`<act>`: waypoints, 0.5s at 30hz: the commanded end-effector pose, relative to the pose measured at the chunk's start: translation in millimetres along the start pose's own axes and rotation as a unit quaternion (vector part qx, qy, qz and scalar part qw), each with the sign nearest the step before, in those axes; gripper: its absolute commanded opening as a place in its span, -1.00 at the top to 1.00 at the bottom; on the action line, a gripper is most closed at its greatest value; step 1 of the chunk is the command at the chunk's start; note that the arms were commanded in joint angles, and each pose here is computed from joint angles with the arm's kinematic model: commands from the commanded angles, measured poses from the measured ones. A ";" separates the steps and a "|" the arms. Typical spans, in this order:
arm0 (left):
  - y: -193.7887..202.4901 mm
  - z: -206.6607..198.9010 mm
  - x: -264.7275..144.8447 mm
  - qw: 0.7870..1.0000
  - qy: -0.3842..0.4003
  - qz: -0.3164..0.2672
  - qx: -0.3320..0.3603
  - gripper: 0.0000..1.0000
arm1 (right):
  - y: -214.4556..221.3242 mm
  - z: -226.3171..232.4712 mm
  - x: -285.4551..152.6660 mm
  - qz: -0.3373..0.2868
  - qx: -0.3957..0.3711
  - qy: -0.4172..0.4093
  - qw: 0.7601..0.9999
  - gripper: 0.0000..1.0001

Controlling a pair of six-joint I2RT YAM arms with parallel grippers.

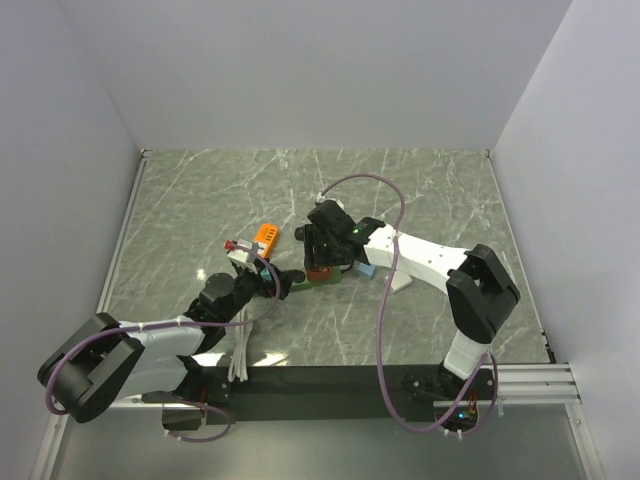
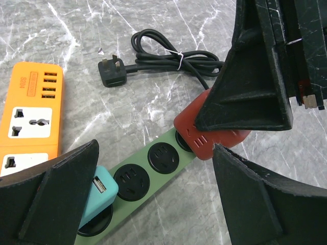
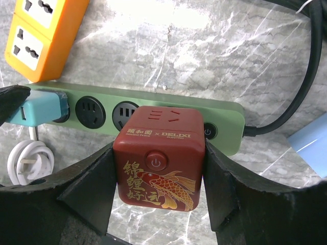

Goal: Insert the plug

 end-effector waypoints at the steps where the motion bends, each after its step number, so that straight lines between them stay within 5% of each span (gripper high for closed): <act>1: 10.3 2.2 -1.4 1.000 0.000 0.023 -0.003 -0.99 | 0.0 1.7 1.0 0.006 -0.003 0.018 1.000 1.00; 15: 10.8 1.9 -3.3 1.000 0.003 0.021 -0.004 -0.99 | 28.4 4.9 12.5 0.026 -0.039 0.053 0.998 1.00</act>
Point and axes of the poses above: each gripper's point midway between its finger pads, its own x axis out along the fingers, its own z axis along the line the jaws close on, y = z × x, the point moved 2 cm from there along -x, back along the fingers, and after that the axes turned 12 degrees about -x, right-handed, at the moved point
